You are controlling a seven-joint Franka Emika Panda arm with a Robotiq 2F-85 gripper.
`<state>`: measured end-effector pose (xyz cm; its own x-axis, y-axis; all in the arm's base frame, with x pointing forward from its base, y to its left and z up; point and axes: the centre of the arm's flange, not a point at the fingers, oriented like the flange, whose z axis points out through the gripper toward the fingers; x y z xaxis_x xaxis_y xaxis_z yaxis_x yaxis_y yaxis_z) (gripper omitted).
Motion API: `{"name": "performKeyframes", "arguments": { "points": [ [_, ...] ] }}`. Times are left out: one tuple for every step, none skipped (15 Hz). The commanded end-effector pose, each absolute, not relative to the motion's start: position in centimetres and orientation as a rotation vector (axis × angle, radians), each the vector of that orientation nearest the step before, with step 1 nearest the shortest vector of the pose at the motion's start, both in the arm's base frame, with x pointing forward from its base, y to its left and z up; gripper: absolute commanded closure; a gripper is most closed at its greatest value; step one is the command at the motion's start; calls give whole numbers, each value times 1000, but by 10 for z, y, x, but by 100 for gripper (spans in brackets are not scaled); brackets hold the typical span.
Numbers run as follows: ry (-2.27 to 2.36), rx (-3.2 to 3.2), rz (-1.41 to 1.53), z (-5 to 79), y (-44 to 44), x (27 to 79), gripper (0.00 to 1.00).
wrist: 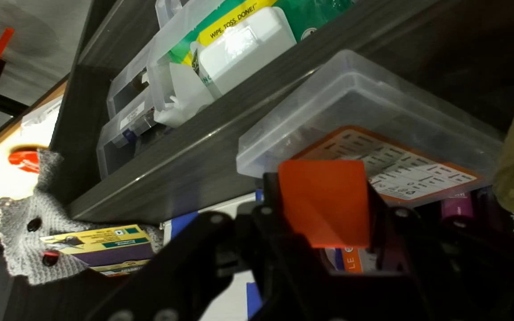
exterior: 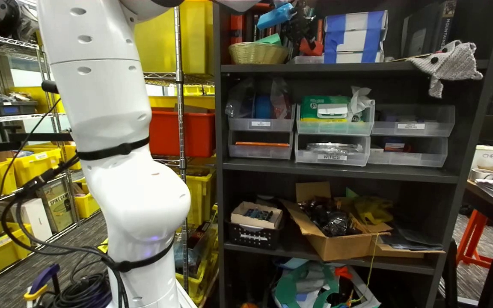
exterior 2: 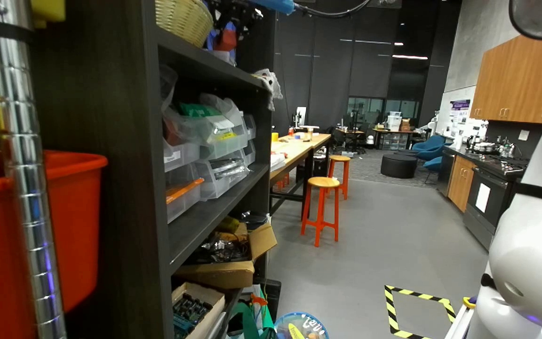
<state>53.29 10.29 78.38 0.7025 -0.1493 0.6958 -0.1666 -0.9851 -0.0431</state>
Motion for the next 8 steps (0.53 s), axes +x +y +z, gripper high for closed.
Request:
{"name": "performKeyframes", "arguments": {
  "points": [
    [-291,2850,1201,787,108,537,33],
    [-294,2850,1199,787,108,536,29],
    [-297,2852,1201,787,108,536,23],
    [-299,2854,1202,788,107,535,16],
    [-303,2856,1204,789,107,534,10],
    [-305,2855,1209,790,107,533,4],
    [-310,2852,1216,791,107,532,1],
    [-318,2847,1226,792,108,530,0]
  ]
}}
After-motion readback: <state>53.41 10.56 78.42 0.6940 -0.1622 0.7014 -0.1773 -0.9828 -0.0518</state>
